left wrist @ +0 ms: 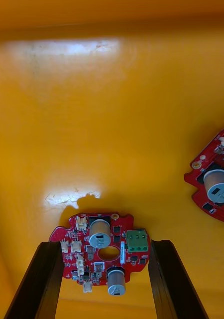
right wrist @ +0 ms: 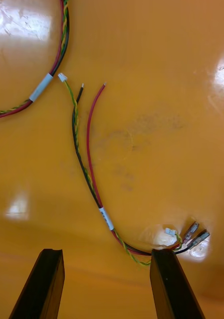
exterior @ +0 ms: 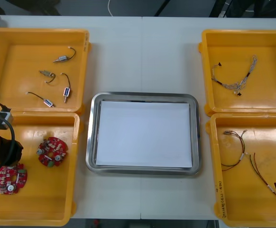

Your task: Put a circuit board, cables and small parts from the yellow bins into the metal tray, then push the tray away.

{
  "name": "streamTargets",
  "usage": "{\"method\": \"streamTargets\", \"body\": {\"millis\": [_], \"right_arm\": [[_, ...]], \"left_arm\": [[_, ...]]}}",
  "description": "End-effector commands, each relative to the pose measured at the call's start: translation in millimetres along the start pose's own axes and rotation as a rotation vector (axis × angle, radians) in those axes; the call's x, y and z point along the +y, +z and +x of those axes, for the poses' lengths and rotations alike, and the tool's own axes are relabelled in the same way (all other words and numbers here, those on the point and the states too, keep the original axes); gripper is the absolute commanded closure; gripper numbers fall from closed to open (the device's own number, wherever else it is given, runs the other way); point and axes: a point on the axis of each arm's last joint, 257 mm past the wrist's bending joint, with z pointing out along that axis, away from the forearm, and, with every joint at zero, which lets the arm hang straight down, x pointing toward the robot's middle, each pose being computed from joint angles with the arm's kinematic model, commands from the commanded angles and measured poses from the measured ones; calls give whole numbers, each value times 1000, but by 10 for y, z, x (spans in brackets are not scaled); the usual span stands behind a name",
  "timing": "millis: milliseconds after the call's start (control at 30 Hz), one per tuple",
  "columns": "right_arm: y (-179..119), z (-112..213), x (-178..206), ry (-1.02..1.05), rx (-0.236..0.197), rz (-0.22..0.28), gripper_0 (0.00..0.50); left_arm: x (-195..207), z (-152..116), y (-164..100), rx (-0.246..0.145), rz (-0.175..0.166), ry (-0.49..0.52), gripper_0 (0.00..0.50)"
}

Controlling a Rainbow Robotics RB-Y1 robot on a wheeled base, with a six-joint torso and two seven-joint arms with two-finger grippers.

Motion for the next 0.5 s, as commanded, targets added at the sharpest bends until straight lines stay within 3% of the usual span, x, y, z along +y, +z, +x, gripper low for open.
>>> {"method": "streamTargets", "body": {"millis": [33,500], "right_arm": [[95,139,-56,-90,17,7,0],[368,262,-102,-213,30,23,0]], "left_arm": [[126,174,53,28,-36,-2,0],[85,217,202,8,-42,-10,0]]}}
